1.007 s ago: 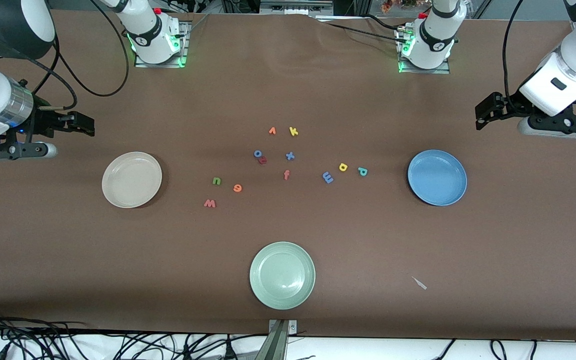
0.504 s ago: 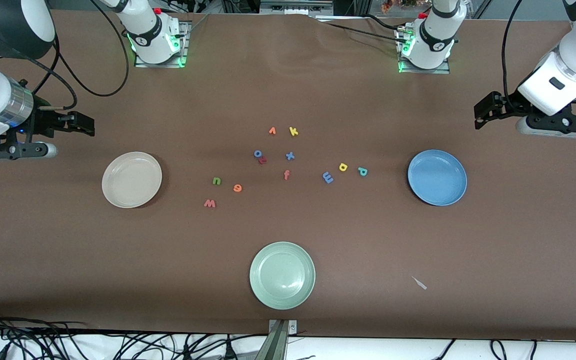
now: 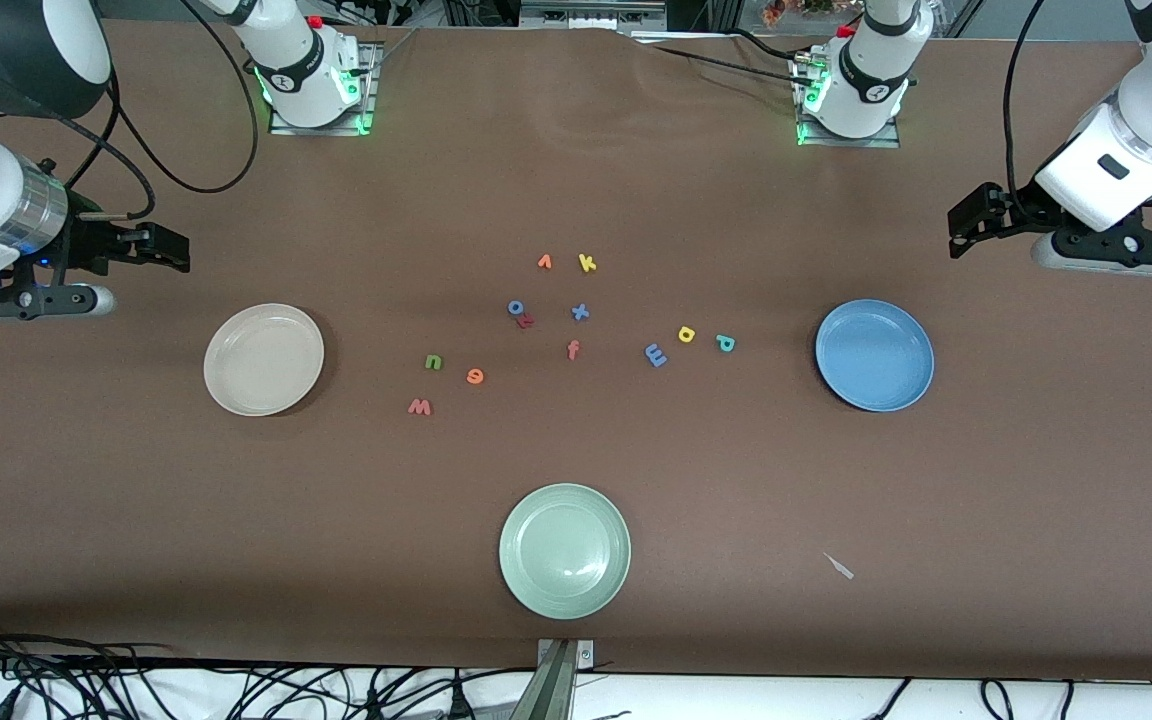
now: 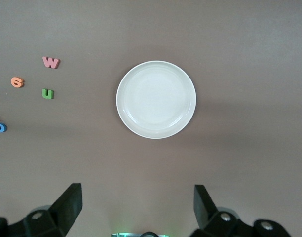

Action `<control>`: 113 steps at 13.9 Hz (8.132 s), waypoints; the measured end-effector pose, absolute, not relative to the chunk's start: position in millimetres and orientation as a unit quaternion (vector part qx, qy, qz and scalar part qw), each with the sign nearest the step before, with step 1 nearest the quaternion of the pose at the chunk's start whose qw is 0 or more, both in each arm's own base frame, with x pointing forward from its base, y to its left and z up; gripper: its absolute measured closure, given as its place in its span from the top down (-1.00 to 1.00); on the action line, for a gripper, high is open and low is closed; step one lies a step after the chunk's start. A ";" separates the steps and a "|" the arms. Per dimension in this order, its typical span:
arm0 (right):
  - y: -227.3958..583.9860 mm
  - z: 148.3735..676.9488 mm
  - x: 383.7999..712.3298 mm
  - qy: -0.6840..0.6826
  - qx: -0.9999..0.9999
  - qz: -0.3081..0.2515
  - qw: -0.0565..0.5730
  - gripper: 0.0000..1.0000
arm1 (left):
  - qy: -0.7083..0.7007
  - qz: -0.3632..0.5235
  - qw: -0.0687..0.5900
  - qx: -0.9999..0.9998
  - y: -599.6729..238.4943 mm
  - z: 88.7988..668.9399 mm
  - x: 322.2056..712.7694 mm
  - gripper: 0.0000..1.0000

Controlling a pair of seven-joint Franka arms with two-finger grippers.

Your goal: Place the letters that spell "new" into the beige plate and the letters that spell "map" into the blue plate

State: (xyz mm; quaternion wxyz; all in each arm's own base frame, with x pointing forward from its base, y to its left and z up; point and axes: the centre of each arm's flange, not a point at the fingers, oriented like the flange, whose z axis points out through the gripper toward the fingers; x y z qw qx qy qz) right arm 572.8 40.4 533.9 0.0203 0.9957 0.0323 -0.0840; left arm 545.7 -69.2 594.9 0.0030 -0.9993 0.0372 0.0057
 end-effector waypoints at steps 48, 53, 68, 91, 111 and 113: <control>41.5 531.4 572.6 0.033 0.995 -0.087 0.021 1.00 | 0.035 -0.001 0.002 -0.999 -67.1 601.8 546.6 1.00; 41.6 528.6 573.5 0.033 0.995 -0.090 0.021 1.00 | 0.039 0.001 0.002 -0.999 -71.9 600.7 546.2 1.00; 57.7 520.7 576.6 0.048 0.995 -0.090 0.020 1.00 | 0.030 0.083 -0.020 -0.996 -66.4 577.3 542.5 1.00; 268.7 209.2 562.6 -0.054 0.998 -0.030 0.004 1.00 | -0.337 0.132 -0.038 -0.932 -368.3 231.0 569.5 0.79; 275.6 177.9 557.4 -0.088 0.995 -0.047 -0.026 -0.07 | -0.301 0.096 -0.020 -0.949 -384.3 172.3 554.3 -0.36; 275.4 175.9 557.1 -0.089 0.995 -0.048 -0.026 -0.07 | -0.301 0.097 -0.019 -0.949 -383.7 172.9 554.5 -0.47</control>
